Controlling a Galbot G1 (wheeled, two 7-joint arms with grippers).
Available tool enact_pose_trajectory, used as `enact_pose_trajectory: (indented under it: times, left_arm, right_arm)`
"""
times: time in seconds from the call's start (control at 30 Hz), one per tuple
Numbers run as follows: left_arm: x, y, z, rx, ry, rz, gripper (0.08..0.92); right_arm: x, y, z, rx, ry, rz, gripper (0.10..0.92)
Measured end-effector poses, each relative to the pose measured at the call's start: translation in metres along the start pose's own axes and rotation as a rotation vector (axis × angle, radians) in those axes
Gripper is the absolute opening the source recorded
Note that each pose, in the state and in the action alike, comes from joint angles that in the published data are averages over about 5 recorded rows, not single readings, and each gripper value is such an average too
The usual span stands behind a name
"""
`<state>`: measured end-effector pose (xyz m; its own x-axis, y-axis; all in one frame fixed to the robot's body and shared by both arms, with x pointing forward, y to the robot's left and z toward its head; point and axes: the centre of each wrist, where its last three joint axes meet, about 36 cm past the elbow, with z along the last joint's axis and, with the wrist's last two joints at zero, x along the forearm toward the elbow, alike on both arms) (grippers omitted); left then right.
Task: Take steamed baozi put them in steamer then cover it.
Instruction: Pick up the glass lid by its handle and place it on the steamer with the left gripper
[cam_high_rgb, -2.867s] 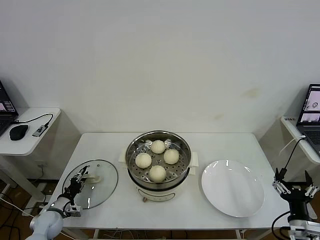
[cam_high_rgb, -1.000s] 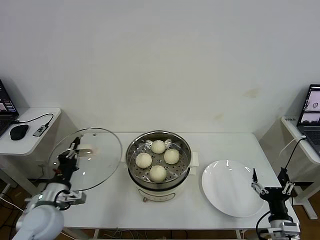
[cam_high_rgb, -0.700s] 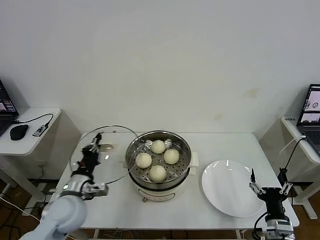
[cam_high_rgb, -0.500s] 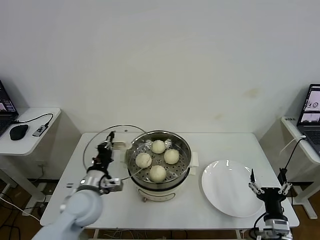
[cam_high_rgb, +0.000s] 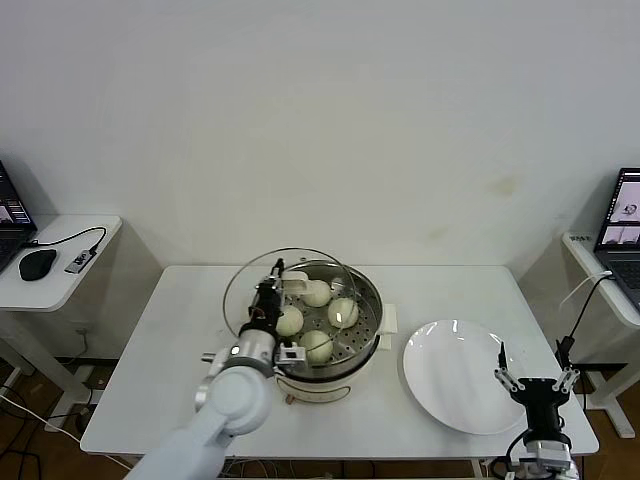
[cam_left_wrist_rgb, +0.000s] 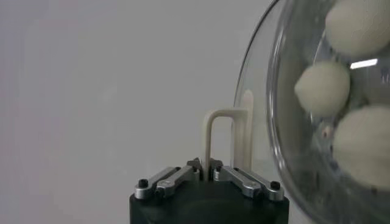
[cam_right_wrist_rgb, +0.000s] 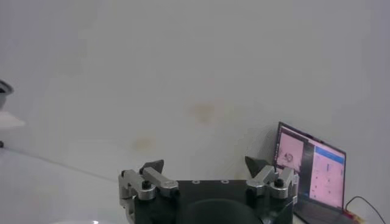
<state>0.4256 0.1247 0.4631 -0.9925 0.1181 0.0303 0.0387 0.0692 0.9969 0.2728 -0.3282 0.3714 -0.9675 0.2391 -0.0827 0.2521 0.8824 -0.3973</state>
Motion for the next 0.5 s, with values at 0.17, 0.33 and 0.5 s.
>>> enact_pose_trajectory:
  times: [0.17,0.33,0.5]
  left_arm:
    - [-0.004,-0.007,-0.02,0.003,-0.019,0.016,0.155]
    - [-0.006,-0.014,-0.034,0.004,-0.03,0.031,0.155]
    - [-0.006,-0.019,-0.041,0.0,-0.034,0.037,0.155]
  right_arm:
    - [0.0,0.0,0.002,0.004,0.003,0.0,0.823]
    - [0.0,0.001,0.003,0.006,0.005,-0.001,0.823]
    - [0.0,0.001,0.004,0.008,0.005,-0.003,0.823]
